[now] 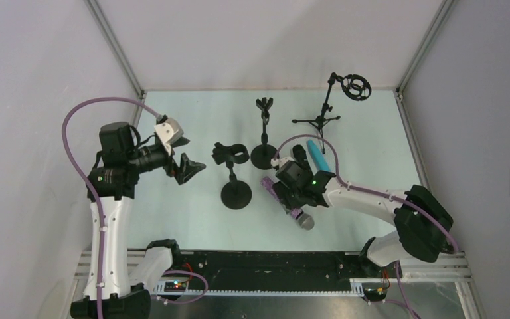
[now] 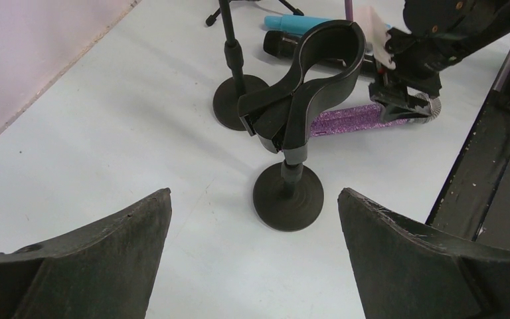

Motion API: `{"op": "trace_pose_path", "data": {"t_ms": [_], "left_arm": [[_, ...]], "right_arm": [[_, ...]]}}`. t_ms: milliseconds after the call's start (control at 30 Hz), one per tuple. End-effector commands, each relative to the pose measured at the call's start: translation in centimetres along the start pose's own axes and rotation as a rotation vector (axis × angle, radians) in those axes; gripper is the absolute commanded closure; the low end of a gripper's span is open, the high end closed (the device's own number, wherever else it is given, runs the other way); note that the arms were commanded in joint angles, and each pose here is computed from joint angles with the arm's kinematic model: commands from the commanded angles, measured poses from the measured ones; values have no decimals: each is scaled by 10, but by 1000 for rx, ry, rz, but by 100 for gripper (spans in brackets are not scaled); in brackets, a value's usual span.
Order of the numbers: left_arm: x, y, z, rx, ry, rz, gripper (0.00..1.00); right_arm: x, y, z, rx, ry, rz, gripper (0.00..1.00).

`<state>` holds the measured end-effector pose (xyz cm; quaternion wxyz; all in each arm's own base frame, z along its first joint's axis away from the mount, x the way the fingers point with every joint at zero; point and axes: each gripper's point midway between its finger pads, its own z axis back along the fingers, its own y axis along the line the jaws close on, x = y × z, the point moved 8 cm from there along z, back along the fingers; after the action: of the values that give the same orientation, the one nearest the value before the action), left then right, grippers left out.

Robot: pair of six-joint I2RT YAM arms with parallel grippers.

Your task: Attach the microphones to the stand

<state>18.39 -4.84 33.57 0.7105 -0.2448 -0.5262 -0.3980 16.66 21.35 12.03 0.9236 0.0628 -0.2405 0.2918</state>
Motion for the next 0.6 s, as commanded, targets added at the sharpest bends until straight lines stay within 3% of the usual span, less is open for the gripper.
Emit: {"op": "trace_pose_path", "data": {"t_ms": [0,33,133,367,567], "left_arm": [[3,-1,3,13,-17,-40,0],[4,-2,4,13,-19,-44,0],[4,-4,6,21,-23,-64,0],[8,-5,8,19,-33,-93,0],[10,-8,10,22,-42,-108,0]], "right_arm": [[40,-3,34,-81,-159,-191,23],[41,-3,39,-103,-164,-256,14],[52,4,55,-63,-196,-466,2],[58,30,65,-10,-166,-1095,1],[51,49,46,-37,-158,-1443,1]]}}
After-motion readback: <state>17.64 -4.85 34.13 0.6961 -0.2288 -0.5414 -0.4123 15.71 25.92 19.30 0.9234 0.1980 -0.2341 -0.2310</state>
